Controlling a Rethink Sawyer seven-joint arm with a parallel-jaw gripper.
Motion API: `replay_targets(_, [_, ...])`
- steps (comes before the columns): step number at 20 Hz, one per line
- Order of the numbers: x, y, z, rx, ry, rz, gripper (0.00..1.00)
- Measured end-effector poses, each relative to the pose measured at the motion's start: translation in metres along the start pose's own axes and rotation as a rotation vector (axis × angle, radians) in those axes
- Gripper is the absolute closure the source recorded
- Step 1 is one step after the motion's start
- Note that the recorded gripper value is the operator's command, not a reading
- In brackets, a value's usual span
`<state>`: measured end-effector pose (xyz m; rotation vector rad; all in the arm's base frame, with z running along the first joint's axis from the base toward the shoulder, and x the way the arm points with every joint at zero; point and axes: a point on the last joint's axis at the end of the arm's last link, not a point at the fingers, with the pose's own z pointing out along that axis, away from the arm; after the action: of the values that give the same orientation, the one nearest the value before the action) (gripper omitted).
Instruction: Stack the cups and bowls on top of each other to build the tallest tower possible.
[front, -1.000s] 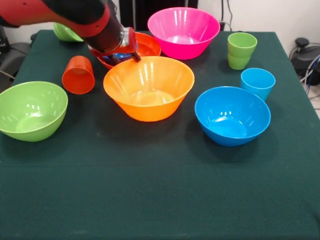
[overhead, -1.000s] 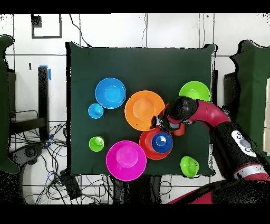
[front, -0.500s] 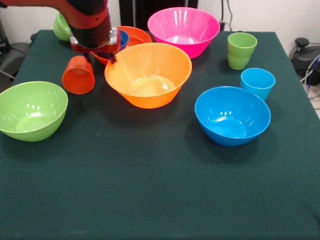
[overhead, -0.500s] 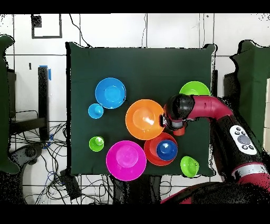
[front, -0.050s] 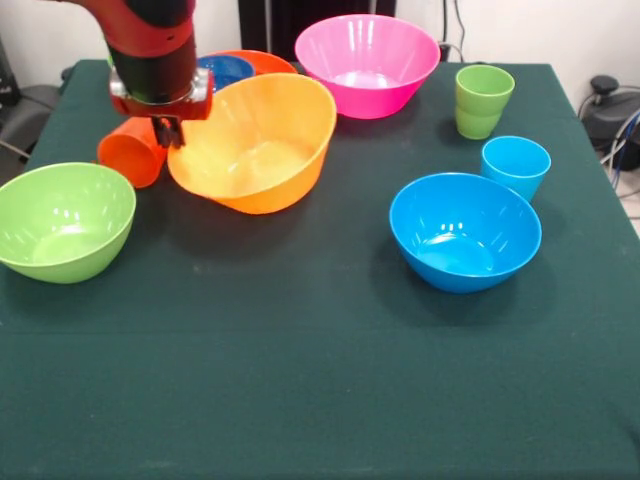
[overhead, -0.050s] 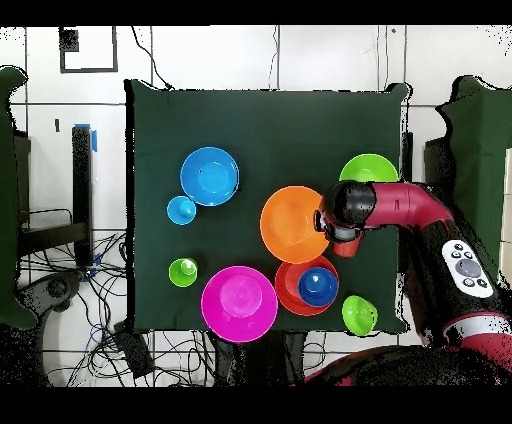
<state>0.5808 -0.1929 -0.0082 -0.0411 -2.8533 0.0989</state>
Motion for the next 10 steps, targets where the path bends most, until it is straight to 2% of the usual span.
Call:
replay_targets(5, [0.003,-0.012,-0.001,0.034,-0.003,0.015,1.00])
replay_targets(10, [0.005,-0.019,0.000,0.048,-0.004,0.025,1.00])
